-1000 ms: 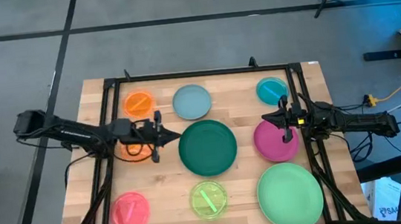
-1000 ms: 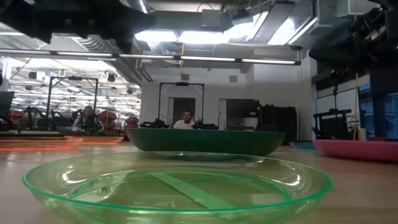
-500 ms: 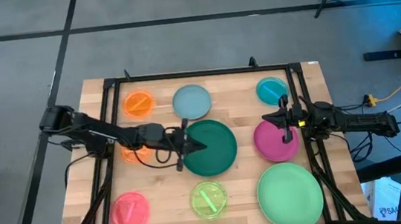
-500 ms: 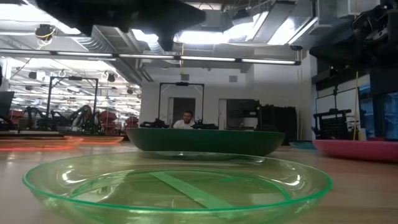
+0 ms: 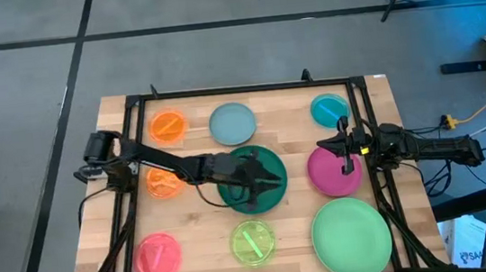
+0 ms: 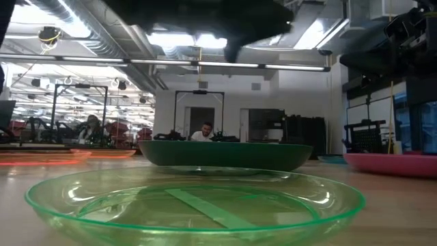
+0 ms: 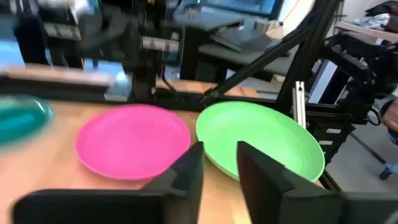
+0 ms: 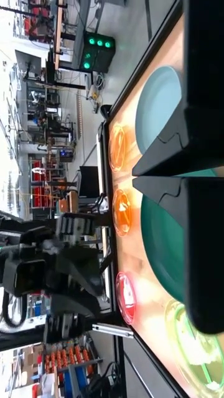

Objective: Stack plastic plates
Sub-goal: Stack the green plate on the dark green plate

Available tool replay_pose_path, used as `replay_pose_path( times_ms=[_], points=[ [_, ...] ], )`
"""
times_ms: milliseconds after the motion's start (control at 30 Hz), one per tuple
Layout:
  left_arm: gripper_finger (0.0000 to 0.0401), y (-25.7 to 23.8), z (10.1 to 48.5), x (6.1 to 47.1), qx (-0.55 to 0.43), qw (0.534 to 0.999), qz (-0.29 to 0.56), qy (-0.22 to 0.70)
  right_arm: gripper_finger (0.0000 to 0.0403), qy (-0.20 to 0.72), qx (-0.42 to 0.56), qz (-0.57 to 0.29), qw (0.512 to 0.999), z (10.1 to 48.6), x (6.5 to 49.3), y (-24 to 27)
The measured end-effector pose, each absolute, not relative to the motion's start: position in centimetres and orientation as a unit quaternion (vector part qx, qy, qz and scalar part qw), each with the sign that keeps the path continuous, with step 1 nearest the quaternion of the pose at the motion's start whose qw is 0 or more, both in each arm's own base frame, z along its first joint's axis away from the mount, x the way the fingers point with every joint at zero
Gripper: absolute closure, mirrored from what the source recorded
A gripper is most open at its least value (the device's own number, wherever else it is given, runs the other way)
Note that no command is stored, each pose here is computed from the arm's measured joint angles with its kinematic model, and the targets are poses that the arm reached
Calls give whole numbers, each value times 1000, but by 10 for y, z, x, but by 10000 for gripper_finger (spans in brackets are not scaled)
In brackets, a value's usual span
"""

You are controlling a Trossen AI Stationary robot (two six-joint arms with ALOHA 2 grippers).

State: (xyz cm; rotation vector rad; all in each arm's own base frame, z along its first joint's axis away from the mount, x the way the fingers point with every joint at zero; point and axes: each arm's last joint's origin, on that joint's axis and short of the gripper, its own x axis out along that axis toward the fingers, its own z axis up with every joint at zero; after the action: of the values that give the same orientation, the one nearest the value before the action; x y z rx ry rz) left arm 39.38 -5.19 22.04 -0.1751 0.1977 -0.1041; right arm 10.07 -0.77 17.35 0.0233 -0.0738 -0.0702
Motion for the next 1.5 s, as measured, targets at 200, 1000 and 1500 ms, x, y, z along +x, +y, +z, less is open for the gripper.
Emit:
replay_pose_path(
  times_ms=[200, 1000, 1500],
  points=[
    [230, -56, 213, 428, -159, 978, 6, 131, 402, -32, 14, -40, 999, 172, 101, -8],
    [222, -105, 162, 525, -265, 926, -26, 266, 402, 5, 24, -88, 996, 165, 101, -11],
    [222, -111, 141, 531, -278, 920, -21, 274, 402, 4, 24, -89, 996, 165, 101, -11]
  ],
)
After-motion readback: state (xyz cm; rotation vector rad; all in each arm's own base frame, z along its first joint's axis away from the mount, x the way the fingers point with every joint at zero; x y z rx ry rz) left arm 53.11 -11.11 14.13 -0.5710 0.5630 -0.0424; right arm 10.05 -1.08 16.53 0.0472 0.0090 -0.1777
